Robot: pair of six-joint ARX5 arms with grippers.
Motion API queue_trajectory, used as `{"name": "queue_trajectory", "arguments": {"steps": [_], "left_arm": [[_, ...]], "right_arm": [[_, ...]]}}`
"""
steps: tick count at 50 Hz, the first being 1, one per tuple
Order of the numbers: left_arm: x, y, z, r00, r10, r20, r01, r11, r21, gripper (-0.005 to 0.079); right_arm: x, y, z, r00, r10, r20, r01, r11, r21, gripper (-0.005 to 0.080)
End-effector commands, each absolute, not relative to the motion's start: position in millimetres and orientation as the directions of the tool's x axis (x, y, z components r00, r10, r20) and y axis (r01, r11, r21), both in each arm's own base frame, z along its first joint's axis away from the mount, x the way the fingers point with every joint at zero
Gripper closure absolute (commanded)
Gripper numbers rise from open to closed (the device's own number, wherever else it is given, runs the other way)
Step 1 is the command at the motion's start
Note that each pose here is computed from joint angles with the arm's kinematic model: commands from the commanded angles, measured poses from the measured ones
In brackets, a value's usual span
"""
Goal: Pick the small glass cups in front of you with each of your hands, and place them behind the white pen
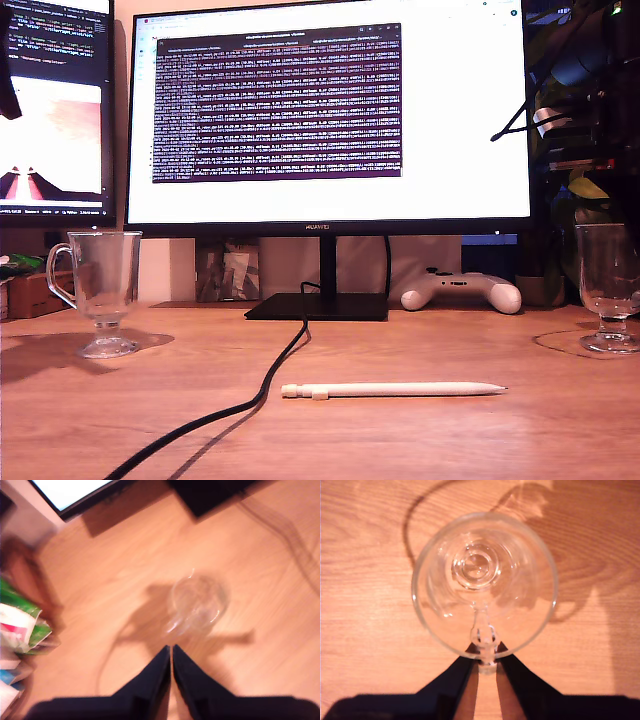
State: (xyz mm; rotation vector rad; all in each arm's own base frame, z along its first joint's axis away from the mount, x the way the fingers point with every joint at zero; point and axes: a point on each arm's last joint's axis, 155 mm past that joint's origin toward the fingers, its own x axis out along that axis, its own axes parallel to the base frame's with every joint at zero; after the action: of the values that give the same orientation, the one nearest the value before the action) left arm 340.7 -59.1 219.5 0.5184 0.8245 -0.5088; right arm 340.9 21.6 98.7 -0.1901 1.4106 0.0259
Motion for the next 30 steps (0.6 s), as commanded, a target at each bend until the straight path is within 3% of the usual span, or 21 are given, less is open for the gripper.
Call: {"name": "queue_trajectory", "arguments": {"steps": [1,12,30], "left_arm": [[344.5,-57.1,199.7,0.506,-0.209,-0.836,0.671,0.704,0.23,0.0764],[362.3,-61.8,177.1,0.424,-0.222,-0.878,0.819,0.507,0.268,0.0764],[389.1,-65.6,174.5,0.376,-0.228,-0.898,0.894,0.345,0.287,0.0765]], "right_arm": [[345.5,21.3,98.7,0.172,-0.094,-0.981,-0.129,0.985,-0.117,0.0763],[347.0,21.6,98.9,0.178,-0.093,-0.98,-0.129,0.985,-0.117,0.0763],[357.9,24.0,101.0,0.221,-0.081,-0.972,-0.125,0.986,-0.111,0.0763]]}}
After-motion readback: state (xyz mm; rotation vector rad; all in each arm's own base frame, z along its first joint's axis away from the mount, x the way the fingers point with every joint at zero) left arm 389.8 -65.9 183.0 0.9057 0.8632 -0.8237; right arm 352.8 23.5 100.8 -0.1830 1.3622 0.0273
